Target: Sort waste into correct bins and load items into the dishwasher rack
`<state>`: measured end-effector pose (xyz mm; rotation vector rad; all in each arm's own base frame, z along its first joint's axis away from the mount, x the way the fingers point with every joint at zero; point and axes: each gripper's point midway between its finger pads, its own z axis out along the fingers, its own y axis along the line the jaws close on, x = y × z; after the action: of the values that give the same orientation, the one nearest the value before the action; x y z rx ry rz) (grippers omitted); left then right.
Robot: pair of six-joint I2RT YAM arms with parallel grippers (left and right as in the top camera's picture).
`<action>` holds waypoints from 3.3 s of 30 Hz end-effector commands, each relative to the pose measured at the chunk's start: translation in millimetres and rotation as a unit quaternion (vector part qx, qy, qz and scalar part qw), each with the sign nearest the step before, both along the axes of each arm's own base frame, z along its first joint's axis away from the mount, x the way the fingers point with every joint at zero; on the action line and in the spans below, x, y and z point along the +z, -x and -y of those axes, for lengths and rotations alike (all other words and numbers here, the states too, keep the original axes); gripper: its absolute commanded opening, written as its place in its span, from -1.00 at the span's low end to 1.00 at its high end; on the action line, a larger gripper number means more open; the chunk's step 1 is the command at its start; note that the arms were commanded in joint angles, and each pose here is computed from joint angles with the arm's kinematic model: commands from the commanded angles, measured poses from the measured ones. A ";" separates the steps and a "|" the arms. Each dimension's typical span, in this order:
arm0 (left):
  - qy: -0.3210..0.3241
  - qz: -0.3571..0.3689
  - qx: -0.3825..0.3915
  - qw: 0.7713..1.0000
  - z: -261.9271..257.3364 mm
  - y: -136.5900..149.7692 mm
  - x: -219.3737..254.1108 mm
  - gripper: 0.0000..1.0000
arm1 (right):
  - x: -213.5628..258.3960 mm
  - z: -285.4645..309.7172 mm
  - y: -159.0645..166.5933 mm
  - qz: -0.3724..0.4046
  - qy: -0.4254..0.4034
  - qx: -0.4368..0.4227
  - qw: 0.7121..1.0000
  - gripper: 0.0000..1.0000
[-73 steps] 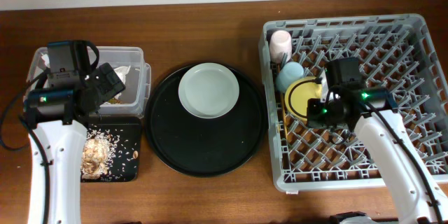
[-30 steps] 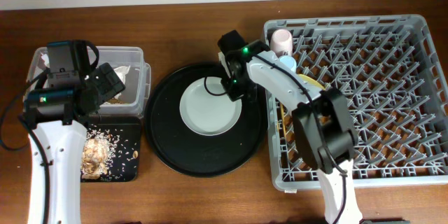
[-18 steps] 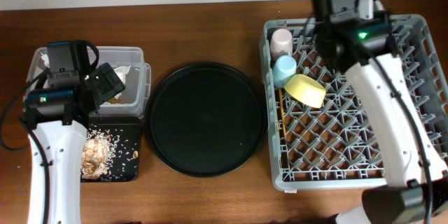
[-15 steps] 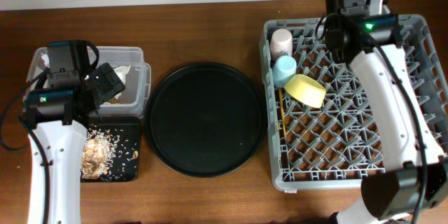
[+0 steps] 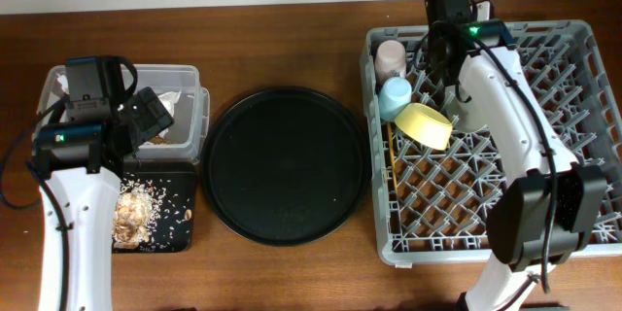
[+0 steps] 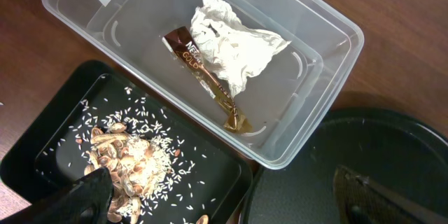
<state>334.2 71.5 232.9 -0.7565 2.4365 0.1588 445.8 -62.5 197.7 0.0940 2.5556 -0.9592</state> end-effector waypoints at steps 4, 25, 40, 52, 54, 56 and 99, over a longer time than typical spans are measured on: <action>0.001 0.010 0.005 1.000 -1.0 -0.8 6.1 0.98 | 65.5 -141.1 -7.3 0.090 -0.385 0.222 0.891 0.68; 0.002 0.009 0.005 1.000 -1.0 -0.7 6.0 0.98 | 293.4 -100.3 197.2 0.381 -0.297 0.297 0.824 0.97; 0.002 0.009 0.005 1.000 -1.0 -0.7 6.0 0.98 | 92.5 -96.8 230.1 0.582 -0.249 0.345 0.693 0.97; 0.002 0.009 0.005 1.000 -1.0 -0.7 6.0 0.98 | -40.6 -101.6 202.9 0.442 -0.232 0.356 0.790 0.97; 0.001 0.010 0.005 1.000 -1.0 -0.8 6.1 0.98 | -40.6 -101.6 202.9 0.442 -0.232 0.356 0.790 0.97; 0.002 0.009 0.005 1.000 -1.0 -0.7 6.0 0.99 | -40.5 -101.6 202.9 0.442 -0.232 0.356 0.790 0.97; -0.197 0.390 -0.243 0.866 59.2 88.7 -76.8 0.98 | -40.5 -101.9 203.0 0.442 -0.232 0.357 0.790 0.97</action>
<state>245.7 12.2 157.8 -0.1714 1.6398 -0.0656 242.9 40.1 159.7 -0.2291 1.6227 0.0658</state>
